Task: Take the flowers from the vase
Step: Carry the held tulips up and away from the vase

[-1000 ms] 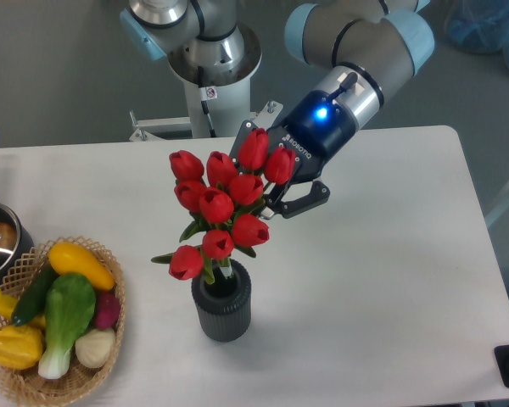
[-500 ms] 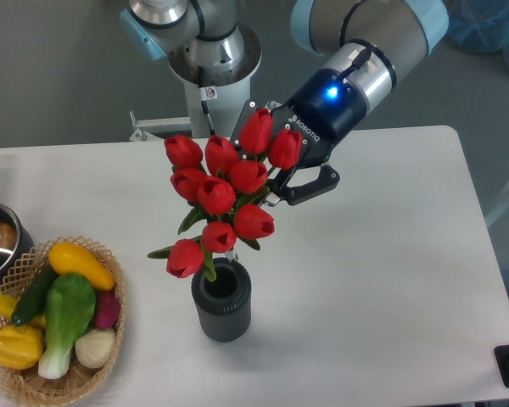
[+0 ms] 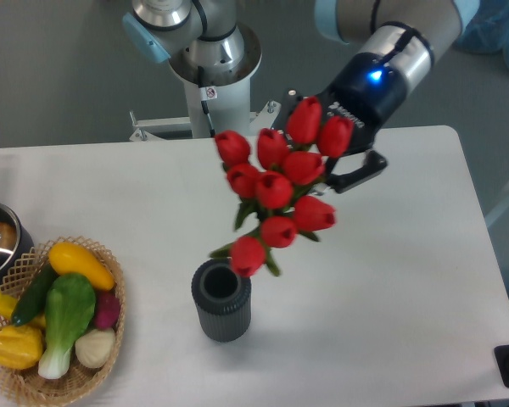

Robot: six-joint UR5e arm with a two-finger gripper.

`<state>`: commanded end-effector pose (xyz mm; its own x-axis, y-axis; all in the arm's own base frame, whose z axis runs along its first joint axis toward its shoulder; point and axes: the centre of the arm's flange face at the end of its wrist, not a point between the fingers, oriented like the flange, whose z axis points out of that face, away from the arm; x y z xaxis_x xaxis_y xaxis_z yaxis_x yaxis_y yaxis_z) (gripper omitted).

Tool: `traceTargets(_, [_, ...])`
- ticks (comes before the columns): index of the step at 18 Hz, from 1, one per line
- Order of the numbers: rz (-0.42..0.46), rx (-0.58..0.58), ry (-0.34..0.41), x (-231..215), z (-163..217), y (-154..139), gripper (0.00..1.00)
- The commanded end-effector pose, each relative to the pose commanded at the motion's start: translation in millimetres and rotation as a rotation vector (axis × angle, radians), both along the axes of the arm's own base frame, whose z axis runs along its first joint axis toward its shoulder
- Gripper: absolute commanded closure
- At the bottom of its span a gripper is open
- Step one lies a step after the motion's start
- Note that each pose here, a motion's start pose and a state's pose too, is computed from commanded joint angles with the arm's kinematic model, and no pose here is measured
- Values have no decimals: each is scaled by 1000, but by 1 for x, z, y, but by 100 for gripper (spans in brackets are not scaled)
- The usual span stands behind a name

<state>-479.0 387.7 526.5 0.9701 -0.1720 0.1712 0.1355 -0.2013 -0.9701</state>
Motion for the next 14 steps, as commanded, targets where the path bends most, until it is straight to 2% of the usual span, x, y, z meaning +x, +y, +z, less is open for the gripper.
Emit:
traceTargets(3, [38, 1, 0, -17, -3, -19, 57])
traceTargets(14, [81, -4, -18, -30, -14, -41, 57])
